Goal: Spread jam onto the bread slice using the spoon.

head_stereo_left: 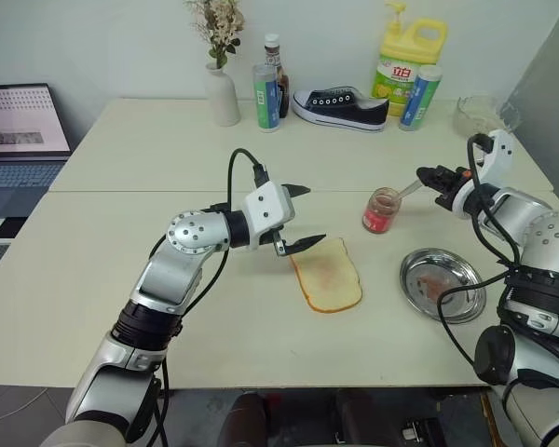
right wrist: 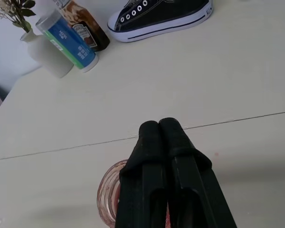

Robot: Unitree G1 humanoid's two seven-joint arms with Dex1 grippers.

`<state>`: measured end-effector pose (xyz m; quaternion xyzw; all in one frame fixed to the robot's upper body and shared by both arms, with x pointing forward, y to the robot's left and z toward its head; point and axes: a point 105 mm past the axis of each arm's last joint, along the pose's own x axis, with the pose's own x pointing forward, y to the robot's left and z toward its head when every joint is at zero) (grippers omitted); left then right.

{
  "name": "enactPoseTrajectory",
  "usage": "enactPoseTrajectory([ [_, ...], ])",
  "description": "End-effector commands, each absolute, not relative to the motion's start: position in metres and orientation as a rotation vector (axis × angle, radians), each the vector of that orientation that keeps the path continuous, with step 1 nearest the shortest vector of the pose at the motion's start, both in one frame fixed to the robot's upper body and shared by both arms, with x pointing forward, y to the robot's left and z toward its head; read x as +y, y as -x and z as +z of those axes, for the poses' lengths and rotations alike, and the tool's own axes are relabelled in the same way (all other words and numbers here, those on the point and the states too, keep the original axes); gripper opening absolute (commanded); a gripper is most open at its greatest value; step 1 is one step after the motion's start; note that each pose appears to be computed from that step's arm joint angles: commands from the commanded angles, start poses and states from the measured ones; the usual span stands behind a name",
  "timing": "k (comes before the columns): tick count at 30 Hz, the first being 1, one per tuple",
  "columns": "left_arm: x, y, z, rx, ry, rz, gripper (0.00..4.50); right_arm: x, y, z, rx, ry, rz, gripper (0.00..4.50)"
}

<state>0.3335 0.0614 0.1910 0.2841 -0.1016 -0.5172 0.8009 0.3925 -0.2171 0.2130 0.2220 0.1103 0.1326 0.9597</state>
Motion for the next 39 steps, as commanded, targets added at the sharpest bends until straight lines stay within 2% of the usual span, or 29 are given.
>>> enactPoseTrajectory([
  [1, 0.061, -0.334, 0.204, -0.272, -0.627, -1.097, 4.50, -0.223, -0.388, 0.241, 0.128, -0.456, 0.270, 0.04],
  [33, 0.063, -0.336, 0.210, -0.288, -0.668, -1.146, 4.50, -0.254, -0.378, 0.237, 0.059, -0.853, 0.150, 0.04],
  [39, 0.062, -0.335, 0.227, -0.308, -0.528, -1.182, 4.50, -0.256, -0.370, 0.240, 0.015, -0.927, 0.153, 0.04],
])
